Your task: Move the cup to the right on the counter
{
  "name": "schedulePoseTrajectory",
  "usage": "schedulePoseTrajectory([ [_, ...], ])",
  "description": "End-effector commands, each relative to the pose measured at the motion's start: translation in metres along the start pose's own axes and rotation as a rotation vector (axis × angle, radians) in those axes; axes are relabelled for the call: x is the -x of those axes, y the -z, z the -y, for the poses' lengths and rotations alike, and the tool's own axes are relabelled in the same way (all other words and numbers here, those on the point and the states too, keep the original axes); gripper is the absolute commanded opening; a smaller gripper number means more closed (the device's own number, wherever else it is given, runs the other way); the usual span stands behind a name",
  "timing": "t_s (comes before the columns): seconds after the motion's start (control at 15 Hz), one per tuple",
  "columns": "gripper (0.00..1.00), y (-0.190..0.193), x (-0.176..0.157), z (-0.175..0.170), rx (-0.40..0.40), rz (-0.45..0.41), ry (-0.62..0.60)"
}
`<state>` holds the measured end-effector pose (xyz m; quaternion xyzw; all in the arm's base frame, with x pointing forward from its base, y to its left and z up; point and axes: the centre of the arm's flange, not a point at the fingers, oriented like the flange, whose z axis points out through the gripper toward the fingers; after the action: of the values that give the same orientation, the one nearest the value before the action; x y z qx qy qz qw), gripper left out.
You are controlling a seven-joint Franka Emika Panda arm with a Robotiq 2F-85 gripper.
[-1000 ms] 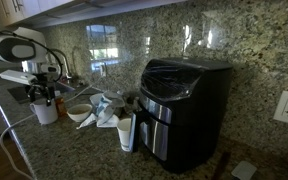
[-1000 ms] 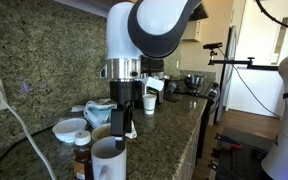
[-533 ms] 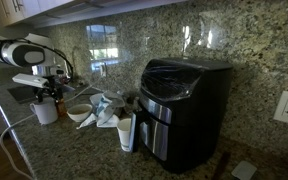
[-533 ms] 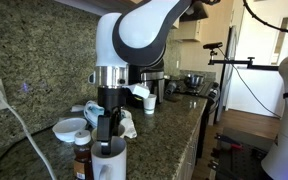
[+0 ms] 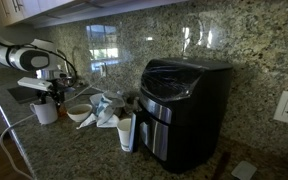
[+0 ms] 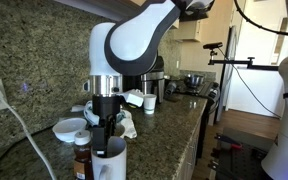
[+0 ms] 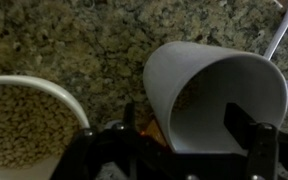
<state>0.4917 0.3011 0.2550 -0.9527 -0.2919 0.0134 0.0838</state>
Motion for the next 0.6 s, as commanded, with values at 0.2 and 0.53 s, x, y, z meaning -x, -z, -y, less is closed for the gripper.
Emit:
schedulePoseTrajectory([
  [0.2, 0.35, 0.0003, -0.0085, 0.0015, 0.011, 0.004, 0.020],
  [0.53, 0.01, 0.0016, -0.0085, 0.0003, 0.012, 0.015, 0.045],
])
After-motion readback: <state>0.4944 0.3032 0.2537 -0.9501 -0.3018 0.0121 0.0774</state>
